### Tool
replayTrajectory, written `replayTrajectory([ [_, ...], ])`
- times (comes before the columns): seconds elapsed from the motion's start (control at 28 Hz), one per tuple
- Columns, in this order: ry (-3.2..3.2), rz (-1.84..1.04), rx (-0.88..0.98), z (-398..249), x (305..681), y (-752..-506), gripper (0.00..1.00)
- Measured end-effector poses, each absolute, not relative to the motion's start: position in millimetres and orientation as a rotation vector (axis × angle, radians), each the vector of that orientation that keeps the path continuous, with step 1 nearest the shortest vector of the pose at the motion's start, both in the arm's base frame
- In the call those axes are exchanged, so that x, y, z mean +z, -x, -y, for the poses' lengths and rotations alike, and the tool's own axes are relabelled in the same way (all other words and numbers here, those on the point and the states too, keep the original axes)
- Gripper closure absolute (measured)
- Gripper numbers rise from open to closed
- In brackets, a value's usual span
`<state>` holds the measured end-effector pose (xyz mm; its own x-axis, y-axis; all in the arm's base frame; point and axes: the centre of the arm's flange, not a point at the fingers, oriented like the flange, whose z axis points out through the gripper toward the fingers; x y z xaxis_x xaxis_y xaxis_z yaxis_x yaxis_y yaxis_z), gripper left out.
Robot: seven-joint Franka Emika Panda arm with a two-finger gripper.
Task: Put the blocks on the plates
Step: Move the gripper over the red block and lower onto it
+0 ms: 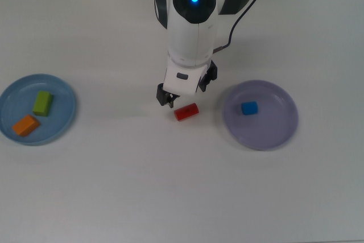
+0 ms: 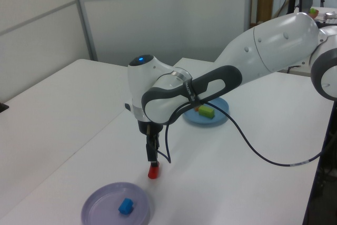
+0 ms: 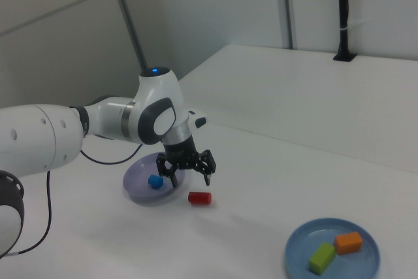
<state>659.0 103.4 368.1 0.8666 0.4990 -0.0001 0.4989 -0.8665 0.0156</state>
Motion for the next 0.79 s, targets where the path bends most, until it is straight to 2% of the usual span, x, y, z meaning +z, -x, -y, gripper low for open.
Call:
replayTrajectory([
  [0.61,-3.001,-0.811,-0.094,-89.9,319.4,-660.0,0.01],
  [0.64,-3.002,-0.806,-0.094,-87.7,318.0,-660.5,0.08],
  [0.79,-3.004,-0.801,-0.095,-85.7,316.6,-660.9,0.23],
])
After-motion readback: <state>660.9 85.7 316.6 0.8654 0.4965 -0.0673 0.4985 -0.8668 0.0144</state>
